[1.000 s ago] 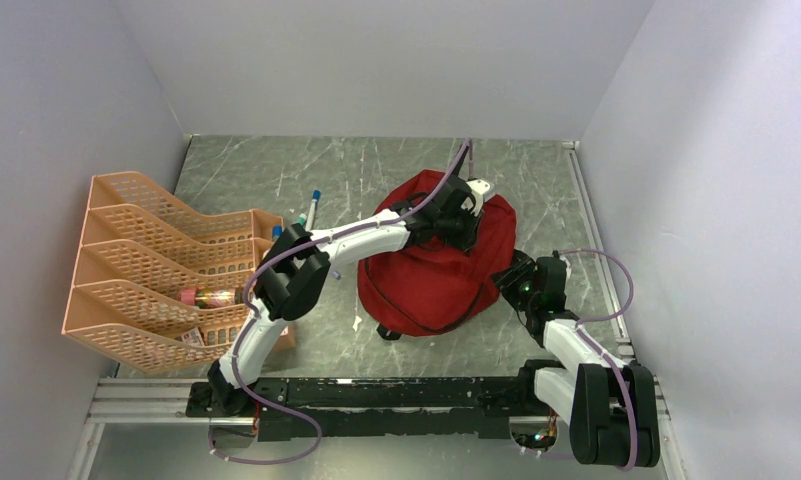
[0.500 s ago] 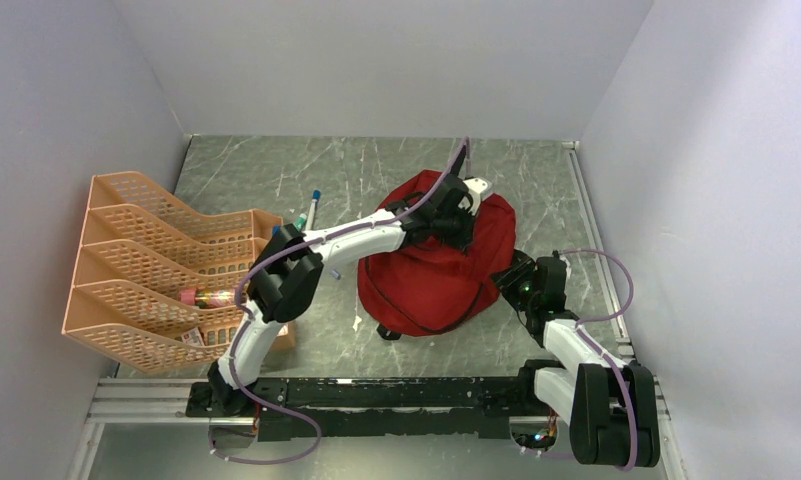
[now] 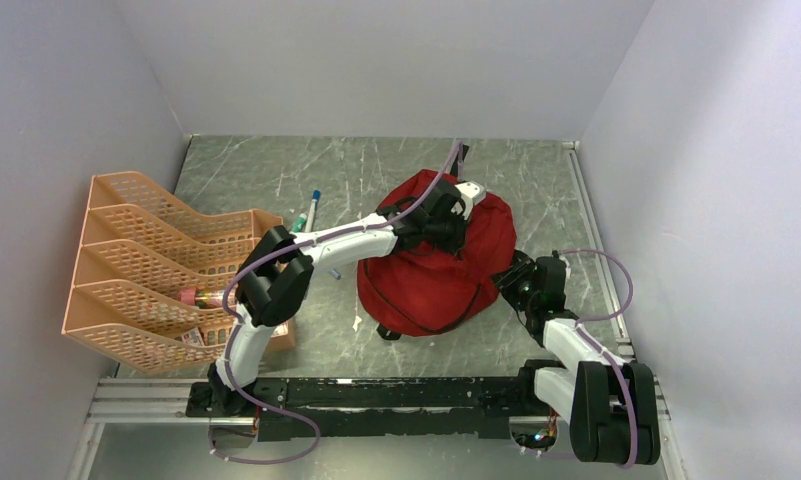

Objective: Pack the student bag
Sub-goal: Unzip the student bag at the center of the board, then adjust the student bag at the center of the board.

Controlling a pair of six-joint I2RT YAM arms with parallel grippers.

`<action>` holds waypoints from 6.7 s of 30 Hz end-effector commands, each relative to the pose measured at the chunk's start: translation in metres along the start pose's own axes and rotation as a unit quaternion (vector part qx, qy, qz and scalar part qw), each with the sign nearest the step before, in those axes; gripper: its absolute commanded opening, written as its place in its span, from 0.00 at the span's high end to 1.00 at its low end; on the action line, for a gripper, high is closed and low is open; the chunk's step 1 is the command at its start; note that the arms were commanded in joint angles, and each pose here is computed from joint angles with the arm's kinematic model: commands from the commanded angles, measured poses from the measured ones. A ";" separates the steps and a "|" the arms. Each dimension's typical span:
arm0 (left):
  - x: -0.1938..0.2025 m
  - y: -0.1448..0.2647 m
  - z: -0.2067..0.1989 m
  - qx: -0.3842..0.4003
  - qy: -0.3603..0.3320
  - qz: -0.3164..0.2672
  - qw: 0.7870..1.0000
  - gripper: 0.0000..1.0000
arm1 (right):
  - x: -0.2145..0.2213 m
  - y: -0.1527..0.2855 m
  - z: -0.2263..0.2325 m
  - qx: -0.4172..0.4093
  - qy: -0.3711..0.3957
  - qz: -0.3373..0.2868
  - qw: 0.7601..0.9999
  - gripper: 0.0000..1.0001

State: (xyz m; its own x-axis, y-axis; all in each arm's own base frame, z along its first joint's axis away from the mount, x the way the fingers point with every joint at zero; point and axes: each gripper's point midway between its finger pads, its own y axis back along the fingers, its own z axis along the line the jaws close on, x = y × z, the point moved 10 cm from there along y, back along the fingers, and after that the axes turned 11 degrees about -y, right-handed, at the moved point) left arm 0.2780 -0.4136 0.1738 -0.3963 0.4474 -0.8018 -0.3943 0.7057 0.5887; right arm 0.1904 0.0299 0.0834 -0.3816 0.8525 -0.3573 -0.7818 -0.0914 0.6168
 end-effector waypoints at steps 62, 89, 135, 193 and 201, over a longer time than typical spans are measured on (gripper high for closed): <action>0.012 0.088 0.136 -0.286 0.045 0.056 0.956 0.95 | -0.003 0.001 -0.006 0.030 0.011 -0.009 0.999 0.70; 0.030 0.080 0.199 -0.284 0.131 0.046 0.949 0.79 | -0.020 0.013 0.031 -0.015 0.028 0.002 1.000 0.59; 0.064 0.051 0.094 -0.174 0.288 0.007 0.941 0.46 | 0.008 0.020 0.167 -0.105 0.282 0.099 0.948 0.51; 0.118 0.054 0.083 -0.157 0.282 0.062 0.944 0.58 | 0.058 -0.053 0.161 -0.107 0.799 -0.097 0.583 0.32; 0.118 0.054 0.083 -0.156 0.283 0.062 0.944 0.58 | 0.047 -0.039 0.184 -0.117 0.731 -0.182 0.647 0.36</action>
State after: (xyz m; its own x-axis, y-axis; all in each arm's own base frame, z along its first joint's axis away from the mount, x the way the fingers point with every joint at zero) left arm 0.2884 -0.2811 0.1059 -0.7784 0.0586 -0.6251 -0.5474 0.4241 0.7214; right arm 0.2855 0.1668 0.1393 -0.1387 -0.6757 -0.7240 -0.8618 -0.2779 0.4244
